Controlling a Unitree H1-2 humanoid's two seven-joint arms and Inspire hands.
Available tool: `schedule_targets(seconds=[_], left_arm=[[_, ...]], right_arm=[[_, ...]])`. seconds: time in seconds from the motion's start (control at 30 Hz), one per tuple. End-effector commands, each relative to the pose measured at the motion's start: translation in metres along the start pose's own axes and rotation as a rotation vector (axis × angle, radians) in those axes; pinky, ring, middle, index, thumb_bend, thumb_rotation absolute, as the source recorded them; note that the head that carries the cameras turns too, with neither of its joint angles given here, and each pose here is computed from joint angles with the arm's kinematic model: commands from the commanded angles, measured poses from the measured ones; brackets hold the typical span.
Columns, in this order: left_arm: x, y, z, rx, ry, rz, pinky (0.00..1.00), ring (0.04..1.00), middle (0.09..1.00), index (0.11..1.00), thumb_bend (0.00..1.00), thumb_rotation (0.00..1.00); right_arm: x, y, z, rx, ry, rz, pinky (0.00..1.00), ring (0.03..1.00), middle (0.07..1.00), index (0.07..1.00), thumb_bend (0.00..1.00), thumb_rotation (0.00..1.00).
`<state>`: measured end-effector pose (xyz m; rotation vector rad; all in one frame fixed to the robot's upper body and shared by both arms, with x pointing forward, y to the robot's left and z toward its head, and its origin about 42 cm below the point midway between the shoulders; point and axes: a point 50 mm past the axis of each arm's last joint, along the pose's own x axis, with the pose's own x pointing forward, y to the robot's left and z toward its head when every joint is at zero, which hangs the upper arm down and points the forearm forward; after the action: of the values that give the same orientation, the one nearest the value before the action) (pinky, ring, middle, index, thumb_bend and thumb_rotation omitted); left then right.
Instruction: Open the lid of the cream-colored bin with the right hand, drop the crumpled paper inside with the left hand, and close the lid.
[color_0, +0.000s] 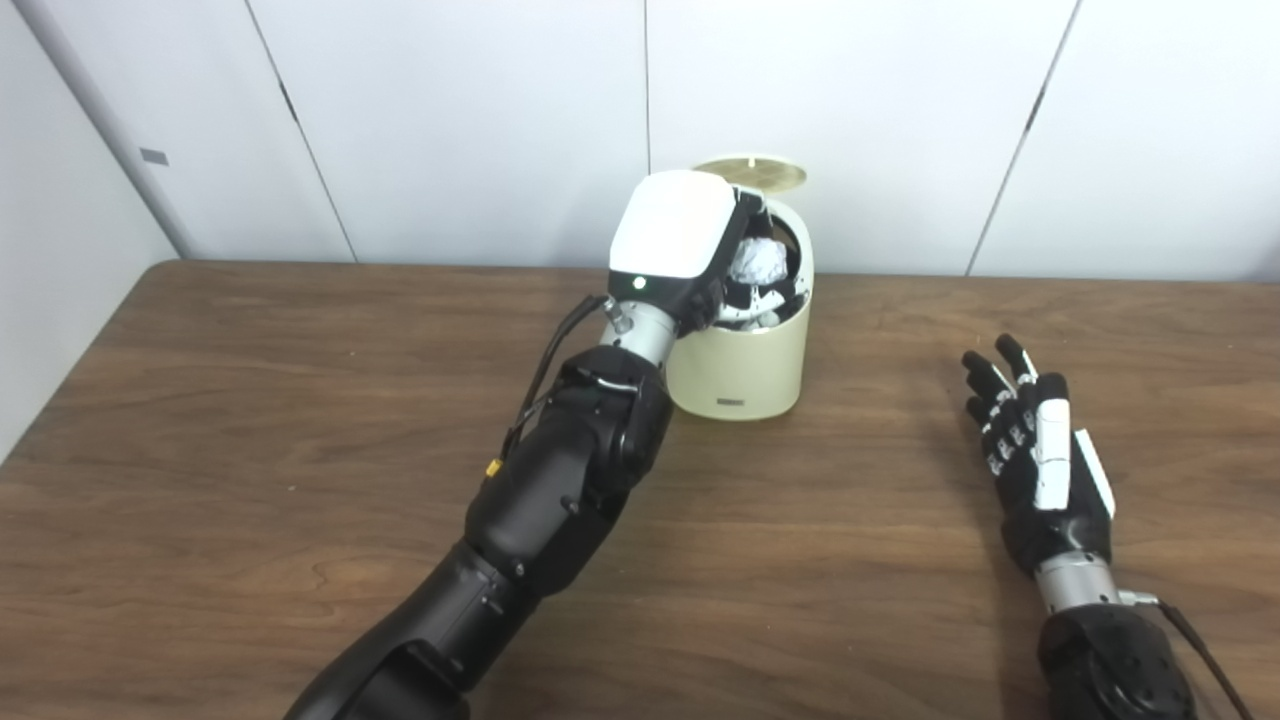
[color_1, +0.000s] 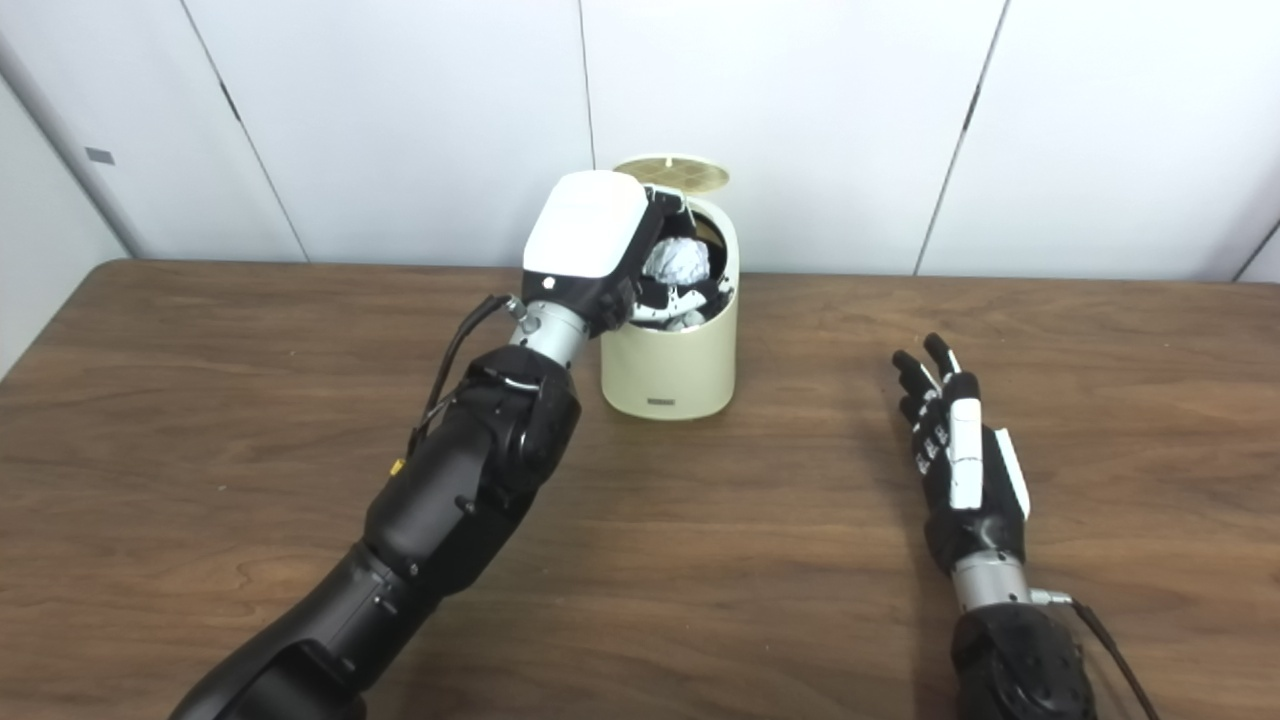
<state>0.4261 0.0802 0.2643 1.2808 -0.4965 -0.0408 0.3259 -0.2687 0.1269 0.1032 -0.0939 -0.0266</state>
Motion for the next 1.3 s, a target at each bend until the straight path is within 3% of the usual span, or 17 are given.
schedule_targets(seconds=[0.0, 0.03, 0.13, 0.23, 0.37, 0.77, 0.83, 0.9, 0.97, 1.0, 1.1, 1.27], left_arm=[[0.0087, 0.0153, -0.0033, 0.056, 0.017, 0.033, 0.45, 0.566, 0.558, 0.587, 0.70, 0.00], [0.0086, 0.0149, -0.0033, 0.065, 0.022, 0.031, 0.47, 0.580, 0.611, 0.644, 0.82, 0.01], [0.0081, 0.0139, -0.0036, 0.075, 0.043, 0.009, 0.54, 0.663, 0.714, 0.715, 0.91, 0.09], [0.0070, 0.0128, -0.0041, 0.063, 0.051, -0.008, 0.63, 0.760, 0.793, 0.757, 0.93, 0.13], [0.0071, 0.0121, -0.0051, 0.068, 0.048, -0.003, 0.70, 0.804, 0.824, 0.782, 0.94, 0.16], [0.0056, 0.0114, -0.0051, 0.040, 0.048, -0.002, 0.69, 0.796, 0.820, 0.765, 0.92, 0.11], [0.0051, 0.0116, -0.0049, 0.007, 0.049, 0.006, 0.65, 0.759, 0.789, 0.740, 0.90, 0.05], [0.0045, 0.0119, -0.0048, -0.047, 0.048, 0.022, 0.57, 0.670, 0.697, 0.651, 0.82, 0.01], [0.0040, 0.0122, -0.0049, -0.092, 0.041, 0.043, 0.48, 0.608, 0.639, 0.523, 0.55, 0.01], [0.0037, 0.0122, -0.0052, -0.122, 0.043, 0.057, 0.42, 0.569, 0.624, 0.496, 0.50, 0.00], [0.0020, 0.0119, -0.0059, -0.181, 0.035, 0.095, 0.31, 0.477, 0.596, 0.457, 0.47, 0.00], [-0.0005, 0.0127, -0.0060, -0.204, 0.015, 0.150, 0.30, 0.447, 0.577, 0.473, 0.46, 0.00]], right_arm=[[0.0033, -0.0036, 0.0031, -0.004, -0.030, 0.011, 0.98, 0.961, 0.900, 0.958, 0.60, 1.00], [0.0034, -0.0037, 0.0031, -0.004, -0.030, 0.013, 0.98, 0.962, 0.901, 0.958, 0.60, 1.00], [0.0039, -0.0043, 0.0028, -0.004, -0.029, 0.014, 0.98, 0.960, 0.903, 0.961, 0.60, 1.00], [0.0048, -0.0048, 0.0014, 0.000, -0.024, 0.015, 0.99, 0.957, 0.901, 0.962, 0.60, 1.00], [0.0060, -0.0059, -0.0006, -0.005, -0.023, 0.015, 0.99, 0.952, 0.897, 0.959, 0.61, 1.00], [0.0040, -0.0039, 0.0023, -0.006, -0.015, 0.024, 0.98, 0.950, 0.898, 0.955, 0.61, 1.00], [0.0040, -0.0042, 0.0022, -0.005, -0.015, 0.023, 0.99, 0.951, 0.897, 0.955, 0.60, 1.00], [0.0039, -0.0046, 0.0023, -0.010, -0.017, 0.024, 0.99, 0.954, 0.899, 0.957, 0.60, 1.00], [0.0041, -0.0058, 0.0015, -0.012, -0.018, 0.026, 1.00, 0.957, 0.901, 0.961, 0.60, 1.00], [0.0043, -0.0067, 0.0006, -0.014, -0.017, 0.027, 1.00, 0.960, 0.903, 0.964, 0.60, 1.00], [0.0045, -0.0077, -0.0003, -0.005, -0.013, 0.025, 0.99, 0.954, 0.900, 0.963, 0.60, 1.00], [0.0033, -0.0083, -0.0001, -0.017, -0.012, 0.031, 0.99, 0.951, 0.903, 0.963, 0.60, 1.00]])
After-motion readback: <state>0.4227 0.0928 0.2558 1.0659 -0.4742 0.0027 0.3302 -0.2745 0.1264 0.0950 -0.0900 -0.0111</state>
